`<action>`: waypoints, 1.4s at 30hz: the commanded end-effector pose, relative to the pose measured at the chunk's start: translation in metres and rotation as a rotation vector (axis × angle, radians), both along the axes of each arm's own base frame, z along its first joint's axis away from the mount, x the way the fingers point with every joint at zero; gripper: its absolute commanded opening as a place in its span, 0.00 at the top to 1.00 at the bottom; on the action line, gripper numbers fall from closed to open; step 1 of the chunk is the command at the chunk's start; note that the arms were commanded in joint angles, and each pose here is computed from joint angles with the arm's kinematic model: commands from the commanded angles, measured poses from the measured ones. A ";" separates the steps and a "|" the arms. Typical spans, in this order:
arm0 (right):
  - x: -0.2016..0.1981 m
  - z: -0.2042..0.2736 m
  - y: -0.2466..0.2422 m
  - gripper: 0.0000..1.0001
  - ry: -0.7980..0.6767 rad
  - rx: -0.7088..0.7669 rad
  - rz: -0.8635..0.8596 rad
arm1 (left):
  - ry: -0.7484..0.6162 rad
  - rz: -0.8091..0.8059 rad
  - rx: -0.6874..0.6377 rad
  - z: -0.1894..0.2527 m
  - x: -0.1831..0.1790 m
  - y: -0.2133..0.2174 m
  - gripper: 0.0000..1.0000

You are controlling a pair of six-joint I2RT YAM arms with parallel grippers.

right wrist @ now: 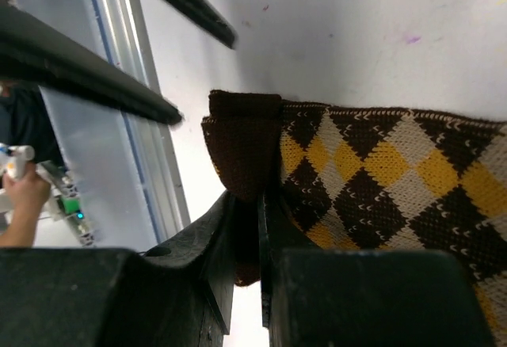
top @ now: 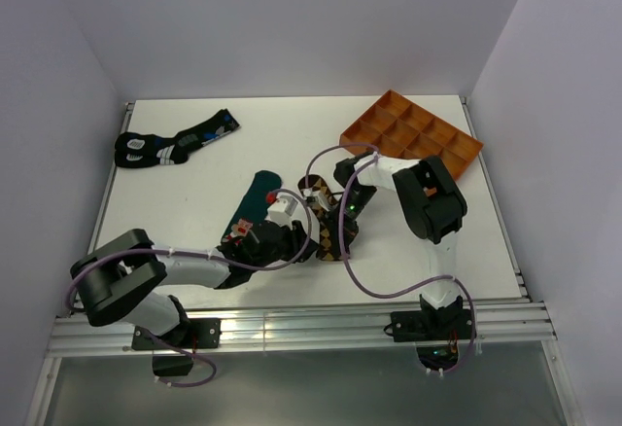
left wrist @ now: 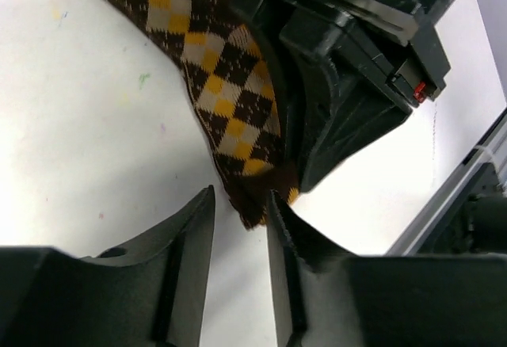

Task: Roll the socks
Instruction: Roll the sock at the center of the board.

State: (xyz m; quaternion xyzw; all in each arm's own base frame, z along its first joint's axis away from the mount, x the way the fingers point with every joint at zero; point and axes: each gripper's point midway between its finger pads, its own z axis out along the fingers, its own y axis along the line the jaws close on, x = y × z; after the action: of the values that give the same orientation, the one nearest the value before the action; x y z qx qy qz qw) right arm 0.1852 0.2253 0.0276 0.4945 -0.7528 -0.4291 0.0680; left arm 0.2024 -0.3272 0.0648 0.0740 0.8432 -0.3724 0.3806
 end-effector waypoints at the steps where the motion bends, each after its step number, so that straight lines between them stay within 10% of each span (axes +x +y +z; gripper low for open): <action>1: -0.004 0.011 0.002 0.91 0.055 0.013 -0.012 | -0.175 -0.100 -0.065 0.023 0.004 -0.019 0.59; 28: 0.005 0.001 -0.010 0.91 0.142 -0.025 -0.106 | -0.177 -0.376 -0.080 -0.004 -0.021 -0.060 0.52; 38: 0.007 -0.003 -0.016 0.90 0.107 -0.065 -0.138 | -0.091 -0.351 -0.028 -0.020 -0.016 -0.065 0.85; 42: 0.011 -0.003 -0.019 0.73 0.045 -0.077 -0.154 | -0.025 -0.344 0.024 -0.034 -0.017 -0.066 1.00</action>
State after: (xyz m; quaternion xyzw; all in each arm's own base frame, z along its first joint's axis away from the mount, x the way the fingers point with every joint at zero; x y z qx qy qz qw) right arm 0.1833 0.2067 0.0203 0.3987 -0.7970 -0.4372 0.1206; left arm 0.1866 -0.3848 0.0356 0.2259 0.8061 -0.4281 0.3404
